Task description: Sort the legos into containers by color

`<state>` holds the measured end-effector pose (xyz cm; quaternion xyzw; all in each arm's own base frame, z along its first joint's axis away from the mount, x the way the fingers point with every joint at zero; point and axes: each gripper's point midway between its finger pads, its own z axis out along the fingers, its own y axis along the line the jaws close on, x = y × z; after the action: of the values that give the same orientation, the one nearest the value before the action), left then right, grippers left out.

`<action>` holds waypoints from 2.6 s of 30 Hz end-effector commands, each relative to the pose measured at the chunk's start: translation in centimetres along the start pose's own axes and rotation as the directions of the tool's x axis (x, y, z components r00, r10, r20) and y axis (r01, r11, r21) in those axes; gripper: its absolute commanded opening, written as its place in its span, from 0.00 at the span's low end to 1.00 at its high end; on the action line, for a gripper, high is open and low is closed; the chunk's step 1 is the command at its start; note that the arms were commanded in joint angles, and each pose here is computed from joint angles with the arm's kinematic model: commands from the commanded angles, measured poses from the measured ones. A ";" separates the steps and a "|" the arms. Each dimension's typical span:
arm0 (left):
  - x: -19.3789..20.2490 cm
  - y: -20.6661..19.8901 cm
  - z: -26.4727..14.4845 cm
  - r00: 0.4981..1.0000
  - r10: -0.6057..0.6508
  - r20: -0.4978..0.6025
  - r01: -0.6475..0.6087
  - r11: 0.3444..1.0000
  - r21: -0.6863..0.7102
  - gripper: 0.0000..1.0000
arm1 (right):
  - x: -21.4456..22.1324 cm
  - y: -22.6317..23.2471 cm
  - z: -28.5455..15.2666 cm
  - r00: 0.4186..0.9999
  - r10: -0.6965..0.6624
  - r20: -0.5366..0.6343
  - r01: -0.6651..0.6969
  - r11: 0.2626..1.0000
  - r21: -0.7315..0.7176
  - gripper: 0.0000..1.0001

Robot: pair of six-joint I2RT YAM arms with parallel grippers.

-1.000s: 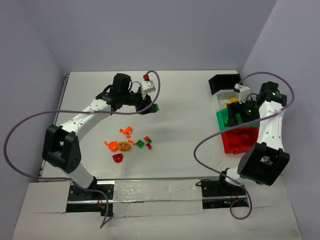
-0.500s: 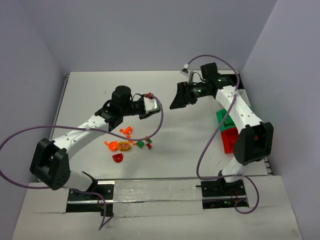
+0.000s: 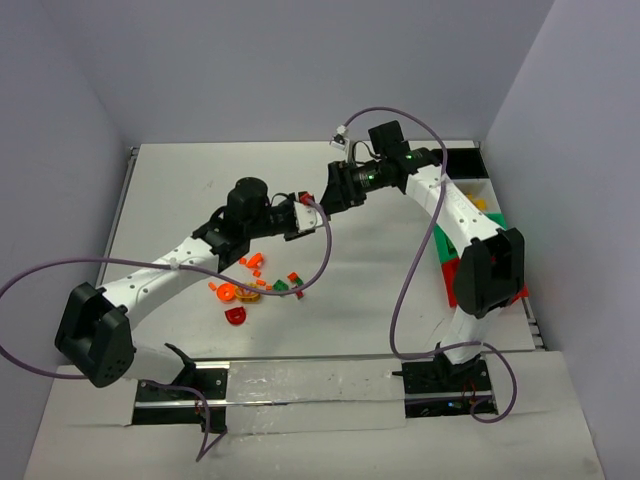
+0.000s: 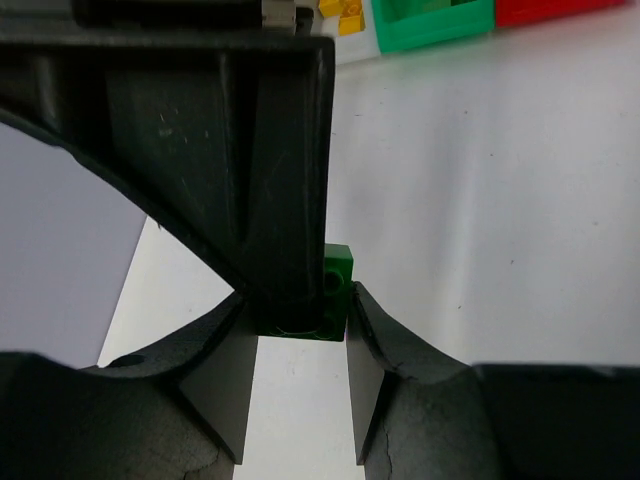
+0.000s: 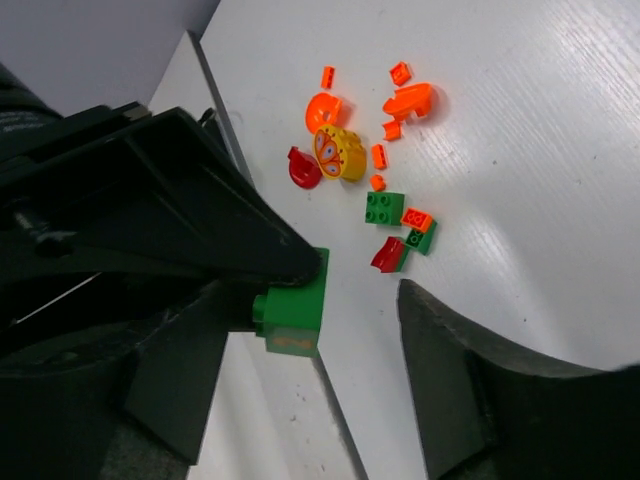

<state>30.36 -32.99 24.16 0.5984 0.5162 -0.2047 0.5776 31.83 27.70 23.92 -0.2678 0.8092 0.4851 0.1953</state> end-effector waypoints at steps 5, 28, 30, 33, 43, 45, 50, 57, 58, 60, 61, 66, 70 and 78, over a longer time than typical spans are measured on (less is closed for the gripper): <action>-3.1 1.7 -0.5 0.997 0.043 0.064 -0.038 0.996 -0.077 0.00 | -1.1 0.5 0.1 0.998 -0.055 0.020 0.055 0.998 -0.009 0.39; 3.0 4.3 -1.3 0.893 -0.423 -0.150 0.365 0.879 -0.308 0.99 | 12.2 -18.2 -25.0 0.984 0.175 0.019 -0.135 0.682 0.719 0.00; 4.2 5.1 -1.1 0.858 -0.482 -0.179 0.399 0.844 -0.358 0.99 | 12.9 -19.6 -27.0 0.979 0.200 0.035 -0.153 0.615 0.773 0.00; 6.0 6.5 -1.6 0.777 -0.591 -0.216 0.483 0.780 -0.397 0.99 | 12.9 -21.6 -28.6 0.977 0.209 0.050 -0.157 0.536 0.829 0.00; 8.4 8.7 -5.2 0.704 -0.680 -0.205 0.593 0.722 -0.356 0.99 | 13.2 -26.7 -30.9 0.964 0.254 0.074 -0.169 0.374 0.912 0.09; 8.4 7.8 -5.8 0.715 -0.661 -0.228 0.585 0.744 -0.323 0.99 | 13.5 -27.5 -30.9 0.960 0.271 0.070 -0.170 0.366 0.915 0.18; 9.6 5.0 -7.4 0.703 -0.642 -0.307 0.606 0.766 -0.215 0.99 | 13.8 -28.2 -30.7 0.956 0.287 0.069 -0.175 0.364 0.915 0.50; 11.2 0.7 -10.5 0.694 -0.573 -0.437 0.593 0.798 -0.105 0.96 | 14.6 -27.4 -30.6 0.956 0.290 0.051 -0.159 0.364 0.918 0.77; 11.6 0.0 -10.9 0.692 -0.560 -0.455 0.588 0.803 -0.094 0.96 | 14.4 -27.0 -30.7 0.957 0.285 0.053 -0.159 0.364 0.918 0.81; 11.6 -1.5 -12.1 0.700 -0.521 -0.488 0.572 0.819 -0.053 0.93 | 13.7 -25.9 -31.0 0.963 0.262 0.059 -0.157 0.373 0.915 0.92; 11.8 -2.0 -12.4 0.703 -0.506 -0.499 0.566 0.823 -0.038 0.92 | 13.2 -25.5 -31.1 0.967 0.247 0.063 -0.156 0.378 0.913 0.96; 12.2 -6.6 -15.3 0.716 -0.413 -0.563 0.545 0.834 0.081 0.88 | 8.6 -21.7 -30.9 0.985 0.120 0.124 -0.166 0.468 0.868 1.00; 12.4 -8.4 -16.4 0.709 -0.420 -0.567 0.550 0.832 0.070 0.84 | 6.2 -19.4 -29.3 0.989 0.049 0.141 -0.145 0.537 0.831 1.00; 15.0 -9.7 -16.5 0.652 -0.410 -0.638 0.579 0.813 0.069 0.82 | 3.9 -16.1 -23.4 0.996 -0.078 0.042 0.019 0.652 0.758 1.00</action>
<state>22.16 -14.66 12.57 0.5259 0.7838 -0.2266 0.2403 37.70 -3.50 20.09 -0.1272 0.9379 0.0752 0.3138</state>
